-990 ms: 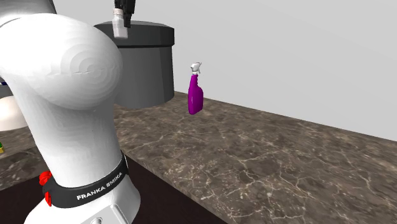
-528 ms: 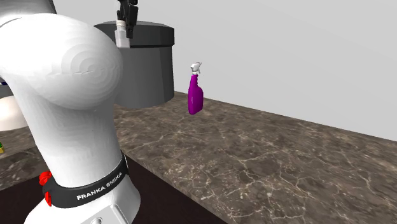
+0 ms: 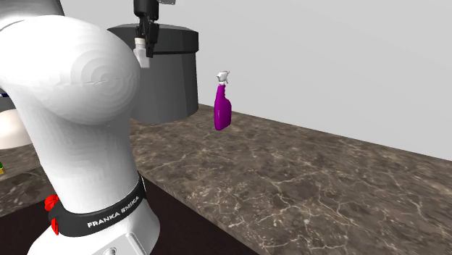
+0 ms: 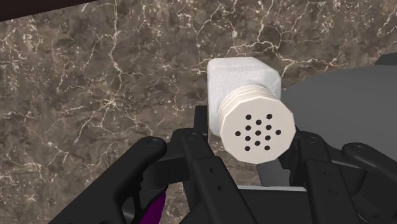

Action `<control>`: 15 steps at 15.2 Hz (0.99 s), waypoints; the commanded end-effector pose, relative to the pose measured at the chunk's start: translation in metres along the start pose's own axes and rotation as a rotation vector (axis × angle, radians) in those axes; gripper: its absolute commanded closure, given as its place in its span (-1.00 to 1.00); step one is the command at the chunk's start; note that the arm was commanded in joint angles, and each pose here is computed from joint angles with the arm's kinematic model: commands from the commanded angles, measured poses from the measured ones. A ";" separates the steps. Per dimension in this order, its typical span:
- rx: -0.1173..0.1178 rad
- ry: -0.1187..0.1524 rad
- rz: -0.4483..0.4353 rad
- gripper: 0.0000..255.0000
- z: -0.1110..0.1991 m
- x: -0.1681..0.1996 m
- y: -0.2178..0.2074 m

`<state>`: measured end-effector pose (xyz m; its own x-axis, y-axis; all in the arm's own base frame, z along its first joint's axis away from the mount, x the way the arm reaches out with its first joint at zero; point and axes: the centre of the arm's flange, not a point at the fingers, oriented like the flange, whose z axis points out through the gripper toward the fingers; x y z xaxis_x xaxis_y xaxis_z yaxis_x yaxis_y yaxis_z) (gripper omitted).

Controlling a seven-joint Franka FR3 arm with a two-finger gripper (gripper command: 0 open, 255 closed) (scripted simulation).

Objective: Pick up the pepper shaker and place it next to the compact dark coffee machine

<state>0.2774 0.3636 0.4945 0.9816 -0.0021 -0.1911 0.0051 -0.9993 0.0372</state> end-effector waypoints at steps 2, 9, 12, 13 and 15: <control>0.000 0.000 0.000 1.00 0.015 0.003 0.000; 0.000 0.000 0.000 1.00 0.052 0.011 -0.002; 0.000 0.000 0.000 1.00 0.067 0.014 -0.002; 0.000 0.000 0.000 1.00 0.072 0.015 -0.003; 0.000 0.000 0.000 1.00 0.083 0.017 -0.003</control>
<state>0.2768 0.3631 0.4156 0.9816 -0.0023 -0.1912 0.0049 -0.9993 0.0373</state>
